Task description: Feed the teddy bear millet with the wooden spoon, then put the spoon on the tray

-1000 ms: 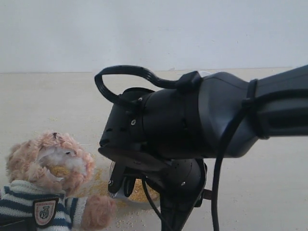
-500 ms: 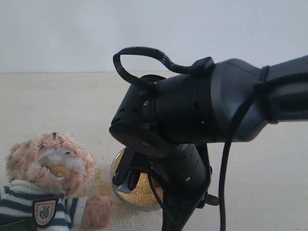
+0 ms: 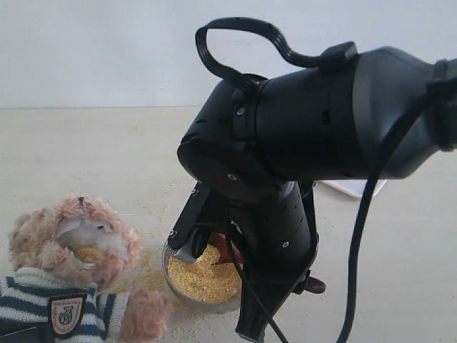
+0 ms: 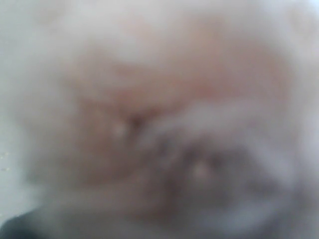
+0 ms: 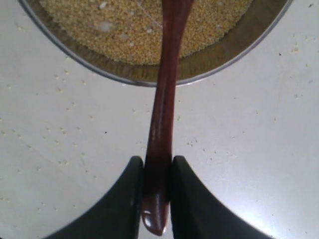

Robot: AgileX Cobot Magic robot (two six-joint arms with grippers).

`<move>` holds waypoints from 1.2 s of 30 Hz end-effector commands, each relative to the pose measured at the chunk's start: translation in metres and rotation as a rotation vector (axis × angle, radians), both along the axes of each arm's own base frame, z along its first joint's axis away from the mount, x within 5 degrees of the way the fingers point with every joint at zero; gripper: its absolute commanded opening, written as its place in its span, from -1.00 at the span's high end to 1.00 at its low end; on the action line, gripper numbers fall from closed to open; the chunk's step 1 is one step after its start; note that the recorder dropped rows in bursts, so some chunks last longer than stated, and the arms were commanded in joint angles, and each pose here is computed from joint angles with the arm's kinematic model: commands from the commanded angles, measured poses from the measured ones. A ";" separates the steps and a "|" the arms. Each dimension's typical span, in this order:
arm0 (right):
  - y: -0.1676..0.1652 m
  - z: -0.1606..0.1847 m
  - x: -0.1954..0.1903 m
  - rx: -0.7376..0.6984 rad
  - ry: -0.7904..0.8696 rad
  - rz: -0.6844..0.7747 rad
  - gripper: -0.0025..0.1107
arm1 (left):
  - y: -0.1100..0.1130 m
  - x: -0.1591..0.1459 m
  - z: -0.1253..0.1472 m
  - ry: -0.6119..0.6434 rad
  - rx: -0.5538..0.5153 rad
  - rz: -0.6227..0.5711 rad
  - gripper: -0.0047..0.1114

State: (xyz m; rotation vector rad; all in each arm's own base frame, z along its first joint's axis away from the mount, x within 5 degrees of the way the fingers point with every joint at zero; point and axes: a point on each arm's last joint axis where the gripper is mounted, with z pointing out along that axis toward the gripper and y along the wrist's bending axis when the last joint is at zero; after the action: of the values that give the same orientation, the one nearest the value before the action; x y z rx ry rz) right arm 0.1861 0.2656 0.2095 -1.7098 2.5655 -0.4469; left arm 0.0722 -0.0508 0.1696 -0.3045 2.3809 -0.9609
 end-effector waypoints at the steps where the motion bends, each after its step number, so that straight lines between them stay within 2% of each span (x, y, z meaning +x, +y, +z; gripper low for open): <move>1: -0.003 0.004 0.002 0.025 0.018 -0.020 0.72 | -0.001 0.000 0.001 -0.009 -0.018 0.006 0.83; 6: -0.011 0.007 0.009 0.102 0.115 -0.132 0.72 | -0.001 0.000 0.001 -0.009 -0.018 0.006 0.83; 13: -0.030 0.044 0.013 0.360 0.258 -0.243 0.72 | -0.001 0.000 0.001 -0.010 -0.017 0.008 0.83; 18: -0.023 0.054 0.001 0.469 0.350 -0.212 0.72 | -0.001 0.000 0.001 -0.009 -0.018 0.006 0.83; 27: -0.022 0.056 -0.002 0.469 0.345 -0.181 0.72 | -0.001 0.000 0.001 -0.009 -0.018 0.006 0.83; 36: 0.005 0.082 -0.020 0.521 0.300 -0.029 0.72 | -0.001 0.000 0.001 -0.010 -0.017 0.008 0.83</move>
State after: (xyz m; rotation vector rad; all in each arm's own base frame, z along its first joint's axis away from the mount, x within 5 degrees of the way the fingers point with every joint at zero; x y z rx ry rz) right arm 0.1703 0.2675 0.2812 -1.6098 2.6256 0.4769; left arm 0.0722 -0.0508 0.1696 -0.3045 2.3809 -0.9609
